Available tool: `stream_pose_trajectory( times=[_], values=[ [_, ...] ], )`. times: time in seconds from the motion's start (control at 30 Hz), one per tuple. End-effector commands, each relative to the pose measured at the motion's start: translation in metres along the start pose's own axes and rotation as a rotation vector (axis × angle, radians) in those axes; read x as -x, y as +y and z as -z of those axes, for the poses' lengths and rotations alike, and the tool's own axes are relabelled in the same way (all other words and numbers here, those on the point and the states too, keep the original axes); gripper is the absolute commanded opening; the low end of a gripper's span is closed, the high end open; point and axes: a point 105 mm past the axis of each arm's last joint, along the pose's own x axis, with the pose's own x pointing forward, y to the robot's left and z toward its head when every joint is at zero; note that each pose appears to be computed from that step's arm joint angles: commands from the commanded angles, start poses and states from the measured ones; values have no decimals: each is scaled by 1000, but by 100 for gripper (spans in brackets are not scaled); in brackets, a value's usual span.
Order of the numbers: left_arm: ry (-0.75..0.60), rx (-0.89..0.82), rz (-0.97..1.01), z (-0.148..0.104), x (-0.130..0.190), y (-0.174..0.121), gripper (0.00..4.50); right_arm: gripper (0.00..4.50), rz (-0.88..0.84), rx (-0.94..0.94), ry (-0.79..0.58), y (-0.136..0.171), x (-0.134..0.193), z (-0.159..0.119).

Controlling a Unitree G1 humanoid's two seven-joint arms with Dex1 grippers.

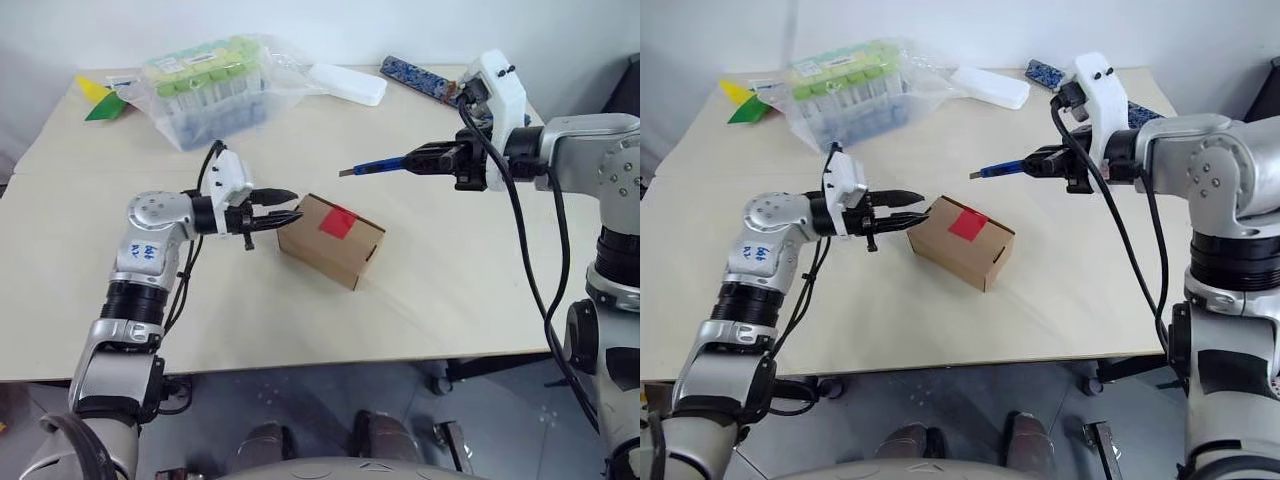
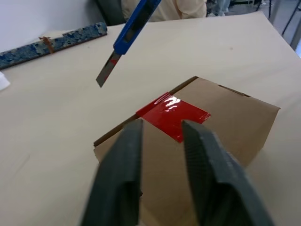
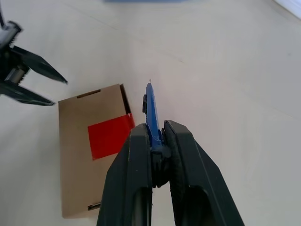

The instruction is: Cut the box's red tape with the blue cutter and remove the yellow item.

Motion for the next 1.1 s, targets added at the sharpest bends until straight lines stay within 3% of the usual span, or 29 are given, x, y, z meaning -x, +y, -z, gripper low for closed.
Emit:
stream_pose_trajectory(
  times=[0.03,0.43,1.1],
  values=[
    [40,6,36,-3,-5,2,3,14,-6,30,-43,7,6,-8],
    [171,108,57,14,-12,4,0,14,-79,80,-15,21,-14,-5],
    [208,97,115,18,-22,-1,0,14,-89,126,24,16,-26,3]
  ],
)
